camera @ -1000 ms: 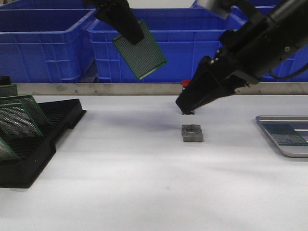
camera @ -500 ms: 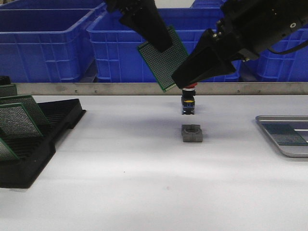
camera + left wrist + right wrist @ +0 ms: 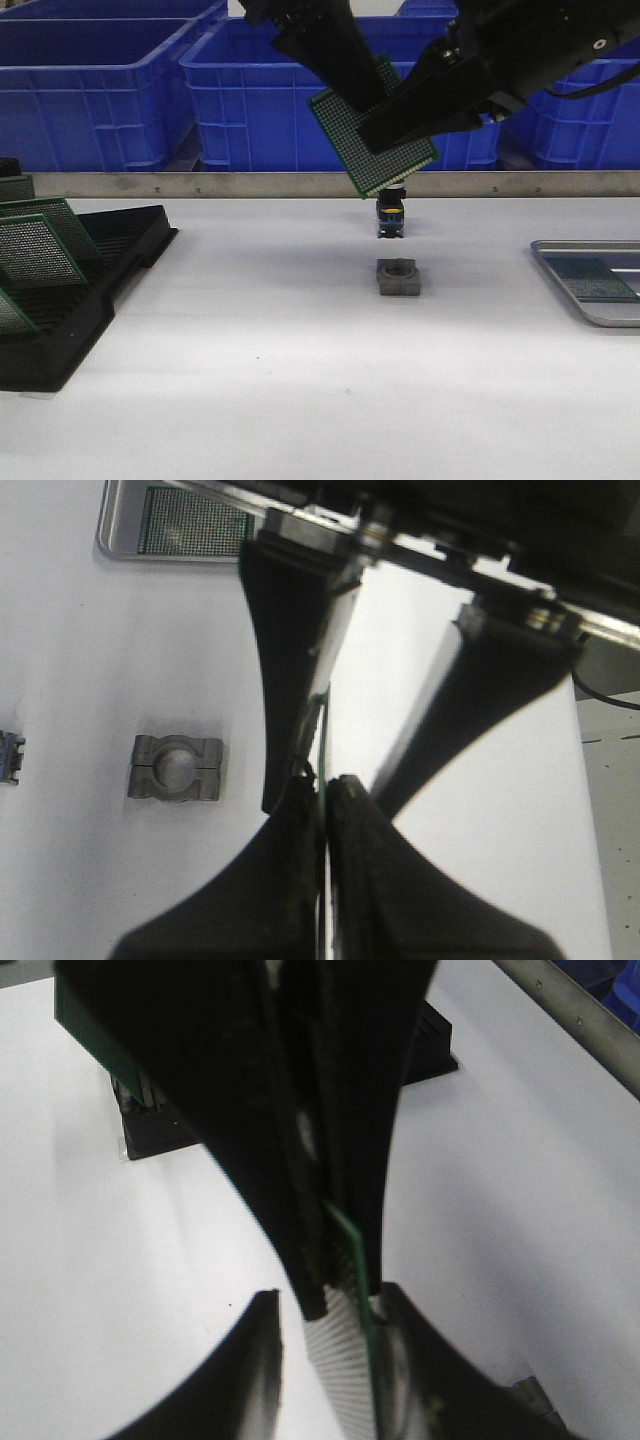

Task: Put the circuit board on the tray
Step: 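Grasp the second board's edge with the right gripper, then carry the board with the right gripper and release it onto the tray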

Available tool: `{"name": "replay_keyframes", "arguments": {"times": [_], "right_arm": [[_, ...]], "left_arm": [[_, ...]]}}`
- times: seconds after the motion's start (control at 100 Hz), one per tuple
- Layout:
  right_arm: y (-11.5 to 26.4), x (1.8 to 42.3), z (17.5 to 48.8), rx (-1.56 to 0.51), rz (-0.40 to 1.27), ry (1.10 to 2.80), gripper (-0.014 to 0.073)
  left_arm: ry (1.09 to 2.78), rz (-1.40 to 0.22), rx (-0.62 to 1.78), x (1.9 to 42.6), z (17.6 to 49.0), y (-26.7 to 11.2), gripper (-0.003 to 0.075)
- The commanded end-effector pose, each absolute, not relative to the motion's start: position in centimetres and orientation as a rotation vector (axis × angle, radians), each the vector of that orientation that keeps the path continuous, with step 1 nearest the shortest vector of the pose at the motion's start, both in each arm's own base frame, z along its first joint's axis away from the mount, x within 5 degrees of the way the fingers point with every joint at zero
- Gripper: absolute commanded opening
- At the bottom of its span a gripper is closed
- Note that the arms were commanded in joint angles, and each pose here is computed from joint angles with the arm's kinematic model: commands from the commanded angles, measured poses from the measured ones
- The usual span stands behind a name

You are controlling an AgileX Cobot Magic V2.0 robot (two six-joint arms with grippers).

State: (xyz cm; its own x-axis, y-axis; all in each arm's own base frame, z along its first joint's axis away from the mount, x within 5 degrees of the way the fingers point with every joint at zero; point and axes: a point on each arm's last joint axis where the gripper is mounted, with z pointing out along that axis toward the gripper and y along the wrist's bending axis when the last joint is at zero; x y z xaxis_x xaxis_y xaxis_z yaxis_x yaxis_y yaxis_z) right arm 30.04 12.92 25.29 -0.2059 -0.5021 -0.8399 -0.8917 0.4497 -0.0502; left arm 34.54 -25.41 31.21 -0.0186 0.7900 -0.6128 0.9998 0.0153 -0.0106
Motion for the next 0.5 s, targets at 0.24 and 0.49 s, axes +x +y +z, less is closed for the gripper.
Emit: {"name": "replay_keyframes", "arguments": {"times": [0.24, 0.49], "right_arm": [[13.1, 29.7, 27.5, -1.145, 0.605, 1.781, -0.0069], [12.0, 30.3, 27.5, -1.089, 0.549, 1.813, -0.0069]], "left_arm": [[1.781, -0.686, 1.794, 32.8, 34.9, -25.2, 0.0287], [1.803, -0.570, 1.817, 33.5, 34.9, -24.3, 0.0490]]}}
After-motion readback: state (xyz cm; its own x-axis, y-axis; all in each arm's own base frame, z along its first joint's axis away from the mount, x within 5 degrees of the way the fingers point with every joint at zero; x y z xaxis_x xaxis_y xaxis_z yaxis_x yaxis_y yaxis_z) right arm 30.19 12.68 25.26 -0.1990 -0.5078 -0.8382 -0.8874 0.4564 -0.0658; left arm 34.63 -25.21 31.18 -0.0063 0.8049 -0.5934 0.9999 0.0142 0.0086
